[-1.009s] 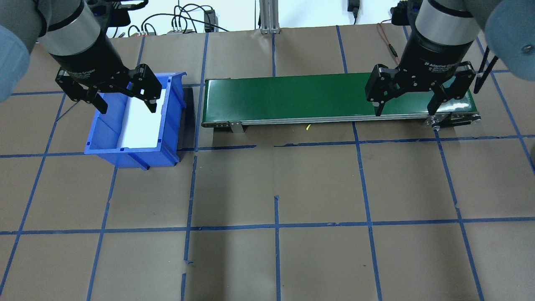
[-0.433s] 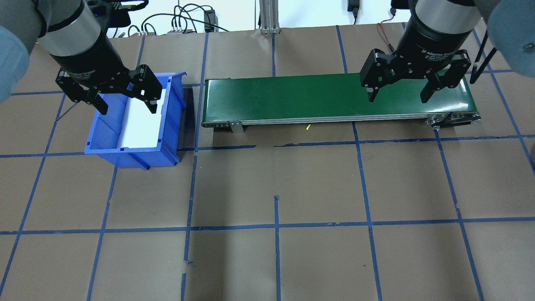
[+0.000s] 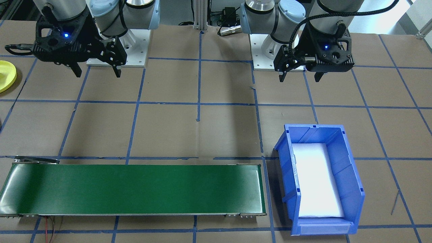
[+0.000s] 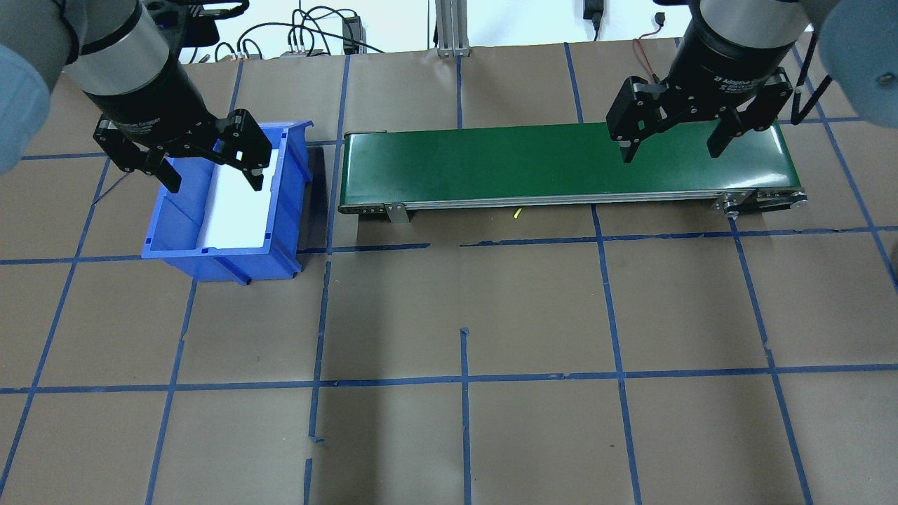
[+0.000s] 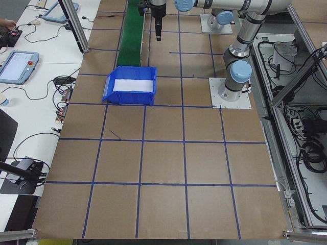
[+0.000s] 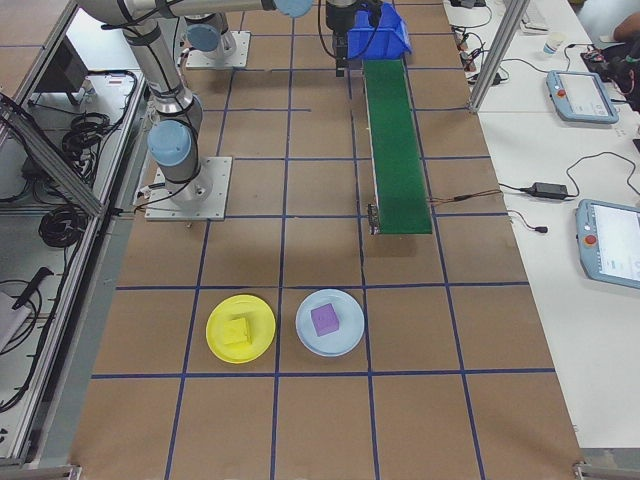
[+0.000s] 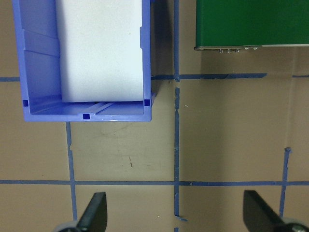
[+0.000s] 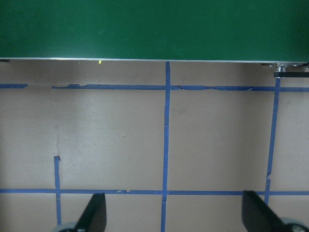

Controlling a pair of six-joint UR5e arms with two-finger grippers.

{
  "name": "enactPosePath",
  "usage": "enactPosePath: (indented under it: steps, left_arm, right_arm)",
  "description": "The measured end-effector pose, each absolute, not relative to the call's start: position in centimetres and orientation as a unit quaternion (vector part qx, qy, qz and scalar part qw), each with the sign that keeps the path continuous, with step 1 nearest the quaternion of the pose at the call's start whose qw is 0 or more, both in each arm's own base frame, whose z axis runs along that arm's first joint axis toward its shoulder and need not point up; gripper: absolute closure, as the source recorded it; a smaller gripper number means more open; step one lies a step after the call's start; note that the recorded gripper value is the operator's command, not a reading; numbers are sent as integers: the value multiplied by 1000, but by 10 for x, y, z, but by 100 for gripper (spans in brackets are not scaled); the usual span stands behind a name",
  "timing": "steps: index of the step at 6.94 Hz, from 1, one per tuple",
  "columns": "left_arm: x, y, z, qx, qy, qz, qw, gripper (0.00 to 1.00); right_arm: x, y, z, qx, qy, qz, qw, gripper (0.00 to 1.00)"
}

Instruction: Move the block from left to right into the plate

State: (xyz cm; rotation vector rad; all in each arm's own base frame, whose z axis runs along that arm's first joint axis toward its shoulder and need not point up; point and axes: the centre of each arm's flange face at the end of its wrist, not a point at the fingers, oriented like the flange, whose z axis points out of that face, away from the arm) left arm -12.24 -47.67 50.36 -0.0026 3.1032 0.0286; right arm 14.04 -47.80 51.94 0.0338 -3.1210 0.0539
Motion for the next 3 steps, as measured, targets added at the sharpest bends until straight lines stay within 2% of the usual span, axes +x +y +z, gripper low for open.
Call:
enactPosePath:
  steps: [3]
  left_arm:
    - [-122,-477,503,-1,1000,9,19,0]
  right_arm:
    - [140,-482,522,-44,-998,38,15,0]
